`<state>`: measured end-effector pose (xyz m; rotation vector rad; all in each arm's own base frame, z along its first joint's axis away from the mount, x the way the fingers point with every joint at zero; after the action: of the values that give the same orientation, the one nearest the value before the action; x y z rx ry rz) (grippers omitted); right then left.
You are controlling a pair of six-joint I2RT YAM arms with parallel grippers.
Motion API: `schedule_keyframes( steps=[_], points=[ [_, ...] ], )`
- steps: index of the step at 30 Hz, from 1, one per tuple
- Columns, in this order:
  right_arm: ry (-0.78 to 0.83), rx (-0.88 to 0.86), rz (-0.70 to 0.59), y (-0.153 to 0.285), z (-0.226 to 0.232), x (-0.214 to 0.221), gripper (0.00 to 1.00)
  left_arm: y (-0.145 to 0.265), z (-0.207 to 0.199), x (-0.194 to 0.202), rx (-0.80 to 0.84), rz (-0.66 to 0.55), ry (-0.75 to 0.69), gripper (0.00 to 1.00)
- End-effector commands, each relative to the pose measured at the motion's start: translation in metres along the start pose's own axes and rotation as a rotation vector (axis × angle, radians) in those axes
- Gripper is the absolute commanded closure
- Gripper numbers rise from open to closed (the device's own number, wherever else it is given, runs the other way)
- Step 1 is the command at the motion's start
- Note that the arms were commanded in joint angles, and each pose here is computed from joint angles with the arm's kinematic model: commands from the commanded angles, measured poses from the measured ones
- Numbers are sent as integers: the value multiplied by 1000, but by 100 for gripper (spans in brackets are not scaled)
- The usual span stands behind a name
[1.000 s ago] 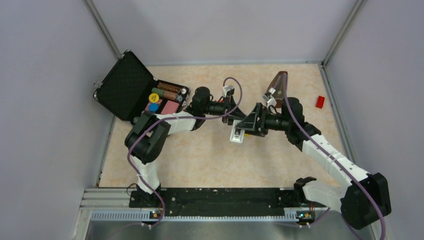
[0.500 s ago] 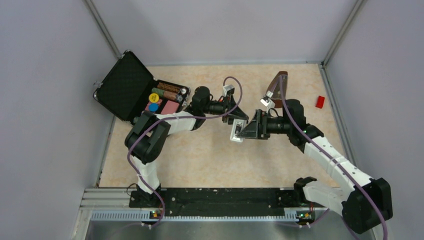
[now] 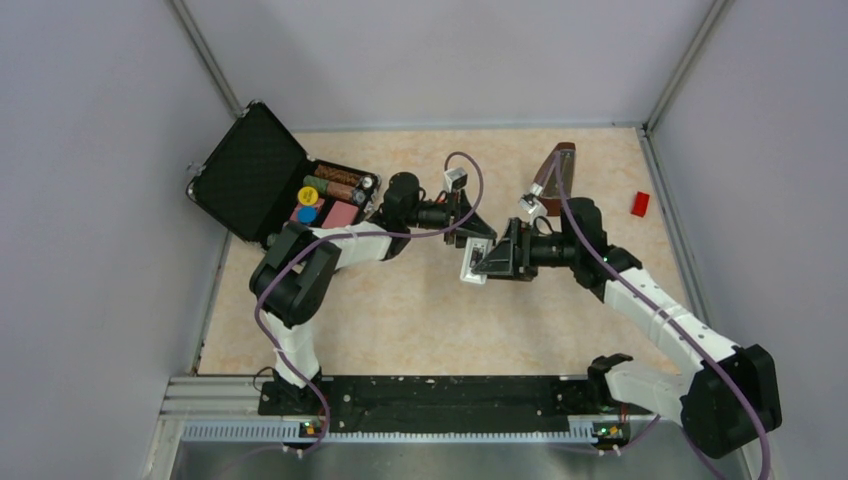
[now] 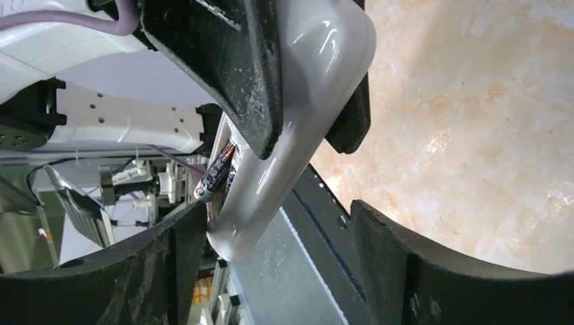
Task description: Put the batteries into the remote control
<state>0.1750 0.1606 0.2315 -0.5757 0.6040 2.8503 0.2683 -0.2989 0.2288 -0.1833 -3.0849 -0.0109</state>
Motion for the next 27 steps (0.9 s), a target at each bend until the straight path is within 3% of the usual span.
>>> schedule_keyframes(
  steps=[1,14,27],
  points=[
    [-77,88,-58,-8,-15,-5,26,-1,-27,3,40,17,-96,100],
    [-227,128,-99,-11,-25,-9,35,1,-27,6,19,19,-124,100],
    [-415,177,-34,-22,-41,-6,48,6,-45,15,42,29,-289,100]
  ],
)
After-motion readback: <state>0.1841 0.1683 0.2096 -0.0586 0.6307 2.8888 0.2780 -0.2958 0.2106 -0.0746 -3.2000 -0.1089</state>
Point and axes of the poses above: each gripper's point midway between its finger pads, its own y axis back along the fingers, its own z axis along the line the jaws close on, x = y × z, the point moved 9 cm from there along y, back along the fingers, and after that the axes turned 2 degrees about y, right-handed, at the moved point
